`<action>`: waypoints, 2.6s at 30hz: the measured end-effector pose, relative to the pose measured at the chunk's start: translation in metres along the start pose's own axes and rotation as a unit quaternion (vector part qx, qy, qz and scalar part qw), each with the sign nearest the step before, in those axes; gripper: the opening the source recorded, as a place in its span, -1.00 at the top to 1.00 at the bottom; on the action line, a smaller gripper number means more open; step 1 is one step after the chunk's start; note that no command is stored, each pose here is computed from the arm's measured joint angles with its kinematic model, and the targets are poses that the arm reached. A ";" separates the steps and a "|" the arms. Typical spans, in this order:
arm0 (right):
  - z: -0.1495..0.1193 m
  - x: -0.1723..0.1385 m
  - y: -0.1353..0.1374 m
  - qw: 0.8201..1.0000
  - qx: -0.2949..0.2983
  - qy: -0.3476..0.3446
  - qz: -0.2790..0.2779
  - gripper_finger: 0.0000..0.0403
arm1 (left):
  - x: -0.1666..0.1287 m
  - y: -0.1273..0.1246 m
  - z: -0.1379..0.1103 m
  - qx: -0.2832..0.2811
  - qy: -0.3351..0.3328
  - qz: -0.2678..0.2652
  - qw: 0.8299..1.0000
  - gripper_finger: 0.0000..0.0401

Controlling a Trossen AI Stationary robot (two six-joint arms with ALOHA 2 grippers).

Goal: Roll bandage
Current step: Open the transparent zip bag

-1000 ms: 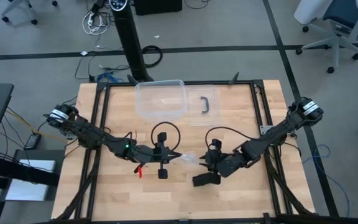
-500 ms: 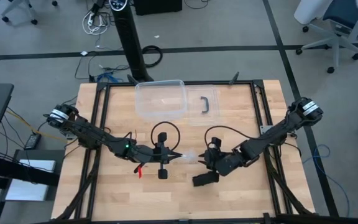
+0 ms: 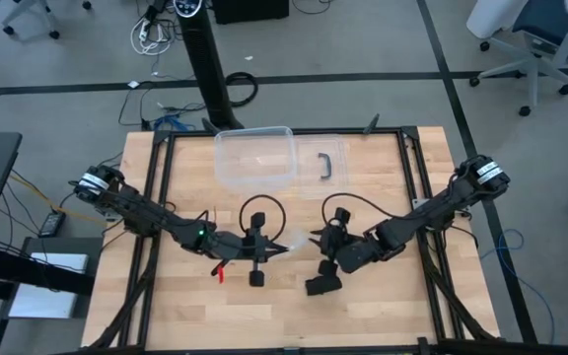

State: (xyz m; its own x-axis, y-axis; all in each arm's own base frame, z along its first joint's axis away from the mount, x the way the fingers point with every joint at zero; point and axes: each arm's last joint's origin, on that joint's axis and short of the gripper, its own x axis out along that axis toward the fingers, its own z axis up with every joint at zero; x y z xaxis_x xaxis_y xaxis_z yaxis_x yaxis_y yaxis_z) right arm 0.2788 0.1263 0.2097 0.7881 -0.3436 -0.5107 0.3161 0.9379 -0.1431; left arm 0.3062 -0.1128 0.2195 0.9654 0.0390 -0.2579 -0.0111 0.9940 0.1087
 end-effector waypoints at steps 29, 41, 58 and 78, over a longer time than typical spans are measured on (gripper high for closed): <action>0.013 -0.076 -0.017 0.998 0.001 -0.022 0.057 0.80 | -0.003 -0.008 -0.004 -0.018 0.018 -0.013 1.000 1.00; -0.046 -0.100 0.008 0.993 0.080 -0.028 0.080 0.21 | -0.006 -0.008 0.021 -0.028 -0.106 -0.012 0.994 1.00; -0.046 -0.095 0.013 0.984 0.110 -0.087 0.106 0.29 | 0.000 0.010 0.024 -0.043 -0.115 0.040 0.992 1.00; -0.030 -0.102 0.013 0.992 0.084 -0.041 0.080 0.31 | 0.000 0.009 0.023 -0.042 -0.114 0.037 0.992 1.00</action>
State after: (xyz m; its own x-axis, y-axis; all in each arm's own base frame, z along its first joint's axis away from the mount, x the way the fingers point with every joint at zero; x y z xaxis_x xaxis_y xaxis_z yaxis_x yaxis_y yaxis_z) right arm 0.1869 0.1746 0.2343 0.8733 -0.2010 -0.4438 0.2627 0.9614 0.0816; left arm 0.3119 -0.1063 0.2430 0.9948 0.0985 -0.0274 -0.0975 0.9946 0.0369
